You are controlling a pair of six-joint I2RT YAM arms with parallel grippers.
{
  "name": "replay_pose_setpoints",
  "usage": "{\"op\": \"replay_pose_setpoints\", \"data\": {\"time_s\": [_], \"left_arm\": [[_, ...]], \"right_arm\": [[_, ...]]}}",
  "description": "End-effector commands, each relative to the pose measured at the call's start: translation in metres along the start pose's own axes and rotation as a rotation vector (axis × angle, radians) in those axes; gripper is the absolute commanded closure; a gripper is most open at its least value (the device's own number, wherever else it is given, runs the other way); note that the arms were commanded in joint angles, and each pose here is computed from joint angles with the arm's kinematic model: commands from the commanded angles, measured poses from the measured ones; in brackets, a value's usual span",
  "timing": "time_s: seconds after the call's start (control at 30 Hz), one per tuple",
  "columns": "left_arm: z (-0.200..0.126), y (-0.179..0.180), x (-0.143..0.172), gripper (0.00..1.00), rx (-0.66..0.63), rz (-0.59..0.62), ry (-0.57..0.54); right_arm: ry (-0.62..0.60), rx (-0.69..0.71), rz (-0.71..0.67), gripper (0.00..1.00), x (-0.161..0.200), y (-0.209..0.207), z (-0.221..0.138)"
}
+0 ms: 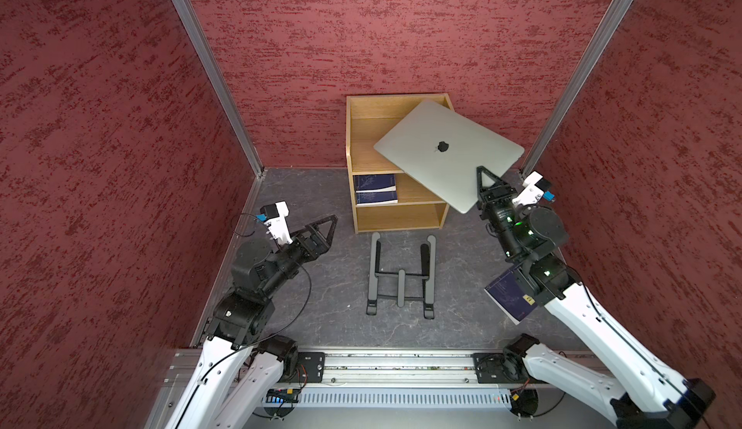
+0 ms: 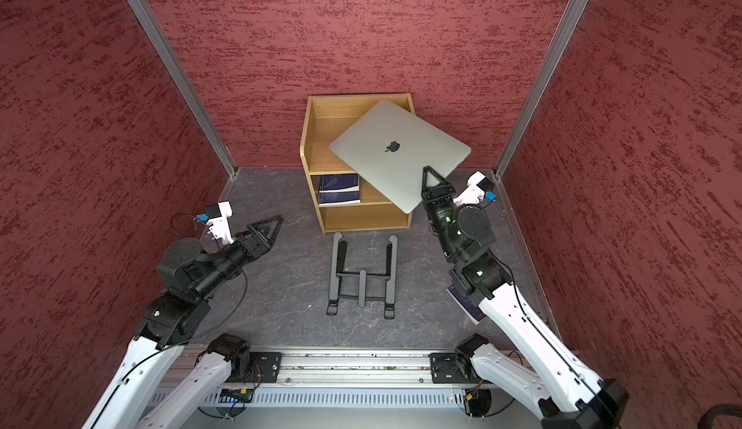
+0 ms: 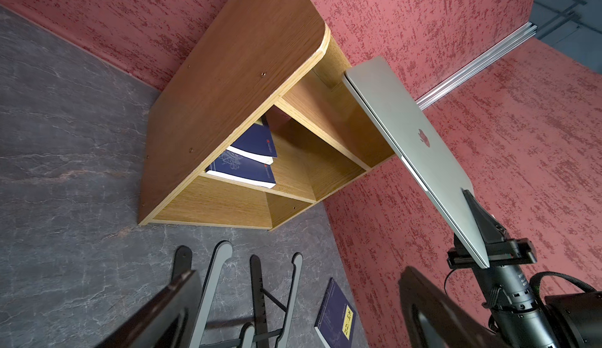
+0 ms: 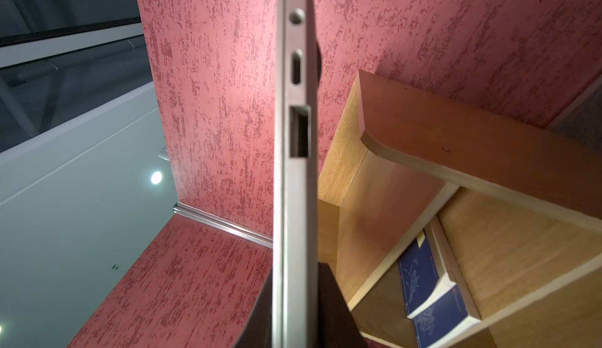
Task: Close the laptop lid and set it aside
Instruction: Place the laptop on the shelf.
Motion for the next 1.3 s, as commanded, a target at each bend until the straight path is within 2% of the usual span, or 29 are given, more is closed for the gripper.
{"op": "replay_pose_setpoints", "data": {"time_s": [0.0,0.37,0.5,0.7,1.07,1.27], "left_arm": [[0.002,-0.001,-0.002,0.02,0.019,-0.007,-0.017],[0.0,-0.002,-0.004,0.02,0.012,-0.006,-0.032],[-0.004,-0.004,-0.006,0.02,0.007,0.008,-0.041],[-0.004,-0.003,-0.005,0.02,0.0,0.009,-0.039],[-0.006,-0.004,-0.007,0.02,-0.017,0.014,-0.047],[-0.009,-0.004,-0.008,0.02,-0.03,0.023,-0.059]], "right_arm": [[-0.166,-0.313,0.094,1.0,-0.022,0.079,-0.009],[-0.289,-0.193,0.061,1.0,0.033,0.081,0.034],[-0.36,-0.12,0.053,1.0,0.041,0.074,0.038],[-0.397,-0.064,0.043,1.0,0.054,0.063,0.053],[-0.492,0.124,0.123,1.0,0.096,0.03,0.09],[-0.544,0.189,0.147,1.0,0.115,0.022,0.093]]}}
Point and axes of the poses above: each gripper's point midway between its finger pads, its own z axis out along the fingers, its own y axis along the line the jaws close on, x = y × z, the point moved 9 cm from there along -z, back along the fingers
